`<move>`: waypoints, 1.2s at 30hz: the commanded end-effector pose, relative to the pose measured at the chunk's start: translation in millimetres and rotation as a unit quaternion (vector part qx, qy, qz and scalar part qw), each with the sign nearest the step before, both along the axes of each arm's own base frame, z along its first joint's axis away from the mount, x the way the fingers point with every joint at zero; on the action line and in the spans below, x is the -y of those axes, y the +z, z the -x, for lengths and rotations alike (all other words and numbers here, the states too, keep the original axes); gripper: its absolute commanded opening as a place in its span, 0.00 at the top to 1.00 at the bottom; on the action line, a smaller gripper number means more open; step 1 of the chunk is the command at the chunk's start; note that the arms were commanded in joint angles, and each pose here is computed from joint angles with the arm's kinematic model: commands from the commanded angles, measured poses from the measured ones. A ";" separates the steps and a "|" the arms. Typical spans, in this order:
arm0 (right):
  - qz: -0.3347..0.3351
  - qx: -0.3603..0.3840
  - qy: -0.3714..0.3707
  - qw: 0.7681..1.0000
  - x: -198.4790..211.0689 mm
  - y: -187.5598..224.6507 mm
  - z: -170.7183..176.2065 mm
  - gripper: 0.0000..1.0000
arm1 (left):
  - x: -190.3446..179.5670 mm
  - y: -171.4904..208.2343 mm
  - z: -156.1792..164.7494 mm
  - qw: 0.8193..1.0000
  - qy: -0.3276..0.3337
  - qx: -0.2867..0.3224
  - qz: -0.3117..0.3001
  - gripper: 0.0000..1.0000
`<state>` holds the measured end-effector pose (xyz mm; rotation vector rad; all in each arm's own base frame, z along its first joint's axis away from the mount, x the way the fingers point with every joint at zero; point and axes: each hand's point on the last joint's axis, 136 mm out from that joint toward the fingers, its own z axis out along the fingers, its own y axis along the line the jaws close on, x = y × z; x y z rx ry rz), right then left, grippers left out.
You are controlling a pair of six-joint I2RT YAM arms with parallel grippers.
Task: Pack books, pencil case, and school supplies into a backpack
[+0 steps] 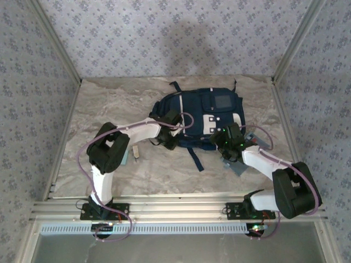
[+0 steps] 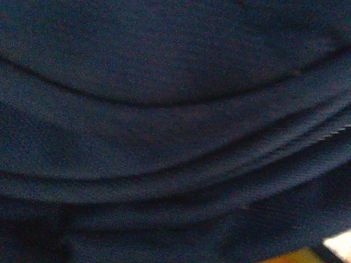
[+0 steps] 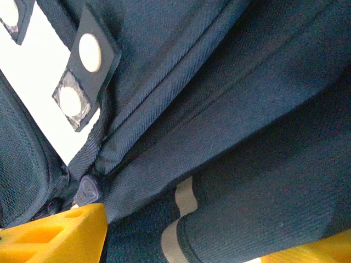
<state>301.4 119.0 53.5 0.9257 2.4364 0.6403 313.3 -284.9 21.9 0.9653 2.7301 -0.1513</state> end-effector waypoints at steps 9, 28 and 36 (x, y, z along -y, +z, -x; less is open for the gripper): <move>0.015 0.003 0.007 1.000 2.0 -4.4 -8.9 0.30 | 20.5 -7.6 9.9 0.999 -0.026 -0.020 0.035 1.00; 0.033 0.008 0.015 0.999 11.1 -6.8 -45.3 0.30 | 54.3 53.3 4.2 0.977 0.017 -0.052 0.204 0.46; 0.025 0.010 0.015 1.000 9.9 -6.5 -46.7 0.30 | 57.1 32.3 0.0 0.984 0.009 -0.052 0.171 0.47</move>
